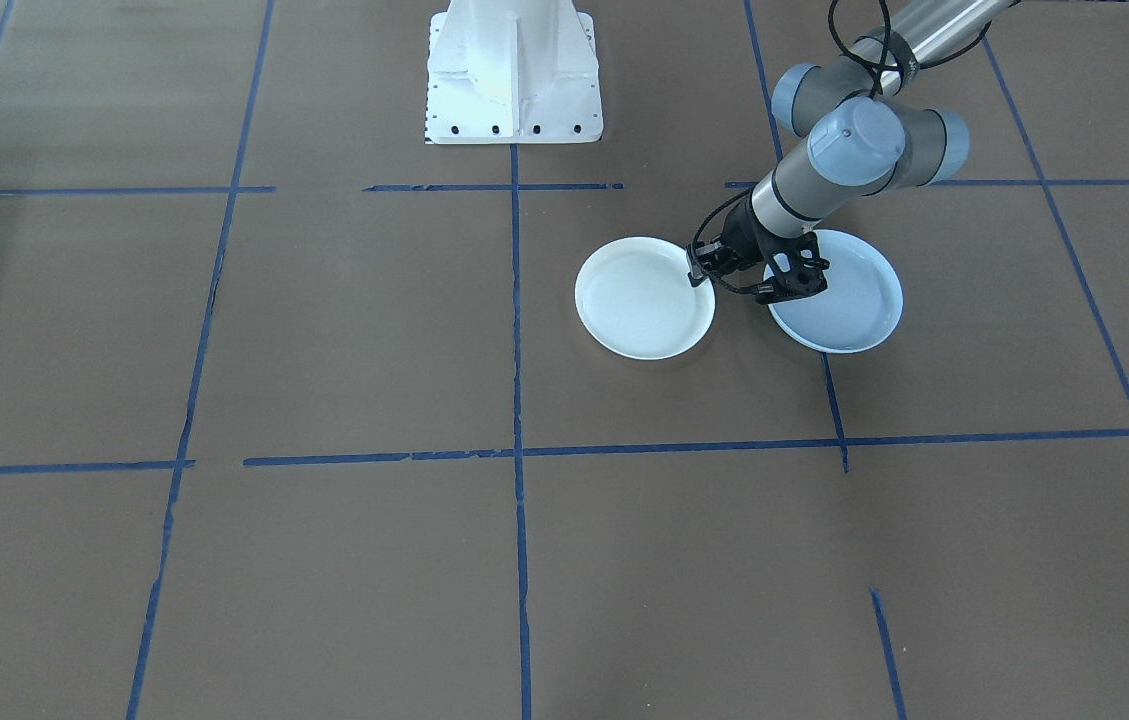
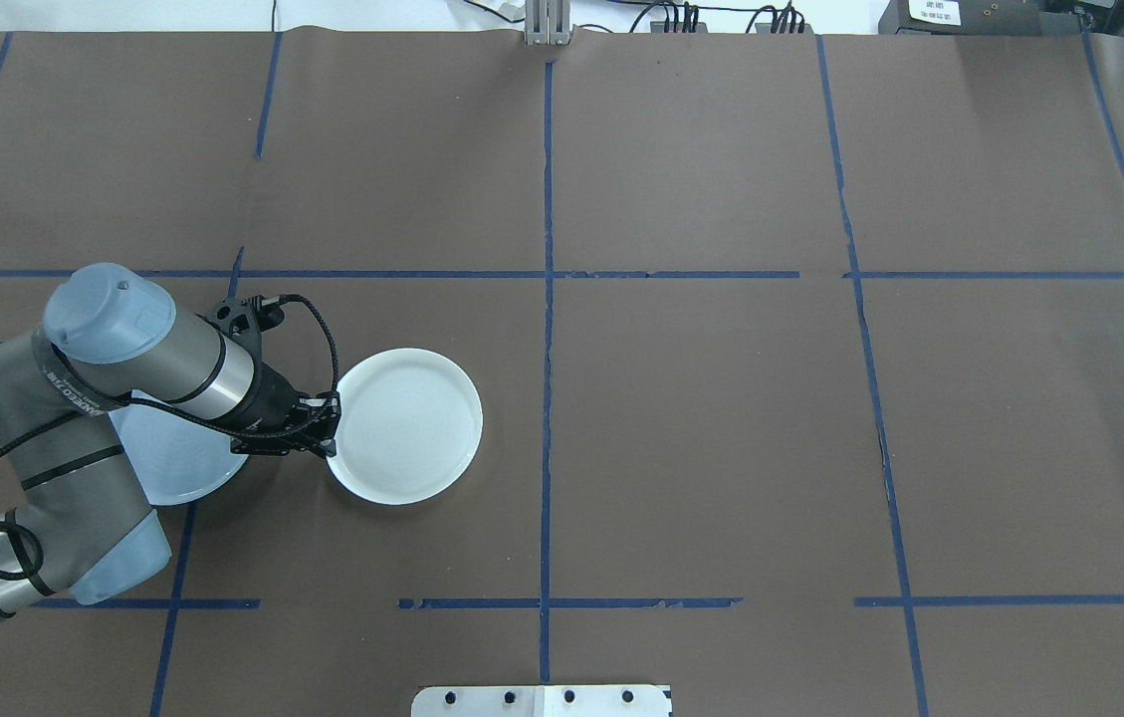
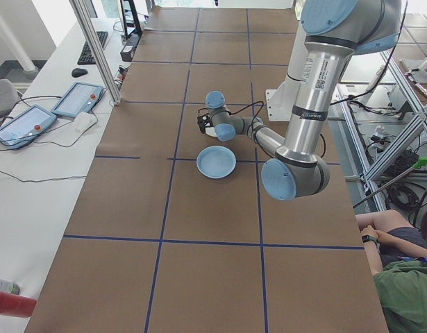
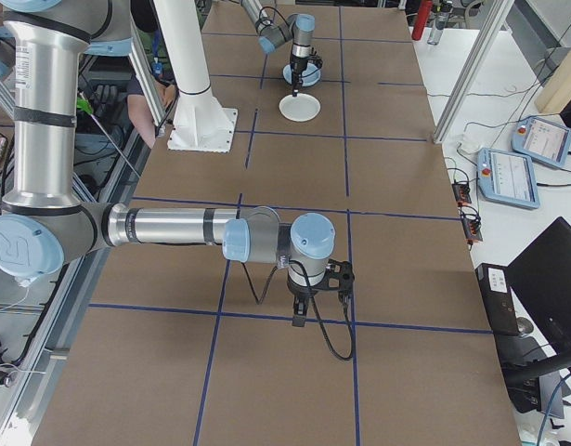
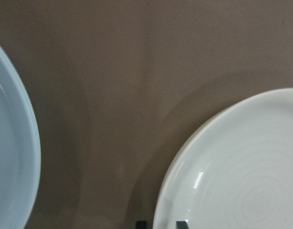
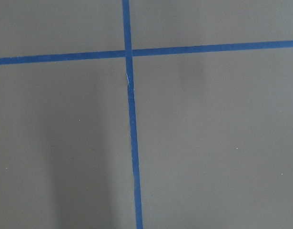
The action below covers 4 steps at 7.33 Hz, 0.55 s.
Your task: Stack plate in center
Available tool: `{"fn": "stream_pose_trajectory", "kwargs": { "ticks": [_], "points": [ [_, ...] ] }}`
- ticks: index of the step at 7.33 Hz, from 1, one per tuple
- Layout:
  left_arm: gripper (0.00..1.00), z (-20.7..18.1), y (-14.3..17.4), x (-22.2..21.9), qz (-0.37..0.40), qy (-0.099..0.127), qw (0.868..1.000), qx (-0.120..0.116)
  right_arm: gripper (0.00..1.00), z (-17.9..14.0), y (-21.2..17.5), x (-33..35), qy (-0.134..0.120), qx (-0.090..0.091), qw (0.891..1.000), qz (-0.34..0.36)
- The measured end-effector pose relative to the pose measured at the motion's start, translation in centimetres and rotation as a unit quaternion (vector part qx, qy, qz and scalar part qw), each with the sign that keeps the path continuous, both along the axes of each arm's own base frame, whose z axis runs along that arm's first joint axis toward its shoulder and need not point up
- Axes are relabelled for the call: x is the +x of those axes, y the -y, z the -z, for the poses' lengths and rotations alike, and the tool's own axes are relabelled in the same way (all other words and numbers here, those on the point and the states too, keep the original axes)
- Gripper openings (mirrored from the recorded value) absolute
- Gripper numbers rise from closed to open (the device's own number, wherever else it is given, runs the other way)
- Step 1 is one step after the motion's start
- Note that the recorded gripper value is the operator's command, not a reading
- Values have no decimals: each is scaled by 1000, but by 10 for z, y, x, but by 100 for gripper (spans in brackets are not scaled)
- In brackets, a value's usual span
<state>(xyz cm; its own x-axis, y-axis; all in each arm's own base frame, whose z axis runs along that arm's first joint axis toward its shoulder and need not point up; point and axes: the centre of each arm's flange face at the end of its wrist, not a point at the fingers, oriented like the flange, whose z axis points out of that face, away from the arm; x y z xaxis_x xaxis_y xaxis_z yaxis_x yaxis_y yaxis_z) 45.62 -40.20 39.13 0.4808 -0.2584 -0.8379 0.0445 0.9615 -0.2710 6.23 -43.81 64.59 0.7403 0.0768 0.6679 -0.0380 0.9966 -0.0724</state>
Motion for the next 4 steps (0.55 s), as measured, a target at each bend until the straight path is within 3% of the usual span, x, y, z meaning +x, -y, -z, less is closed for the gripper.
{"fn": "stream_pose_trajectory", "kwargs": {
  "ticks": [2, 4],
  "points": [
    [0, 10, -1, -10, -3, -12, 1000, 12, 100, 0, 0, 0, 0, 0, 1000, 0],
    [0, 12, 4, -49, -26, -33, 998, 40, 100, 0, 0, 0, 0, 0, 1000, 0]
  ]
}}
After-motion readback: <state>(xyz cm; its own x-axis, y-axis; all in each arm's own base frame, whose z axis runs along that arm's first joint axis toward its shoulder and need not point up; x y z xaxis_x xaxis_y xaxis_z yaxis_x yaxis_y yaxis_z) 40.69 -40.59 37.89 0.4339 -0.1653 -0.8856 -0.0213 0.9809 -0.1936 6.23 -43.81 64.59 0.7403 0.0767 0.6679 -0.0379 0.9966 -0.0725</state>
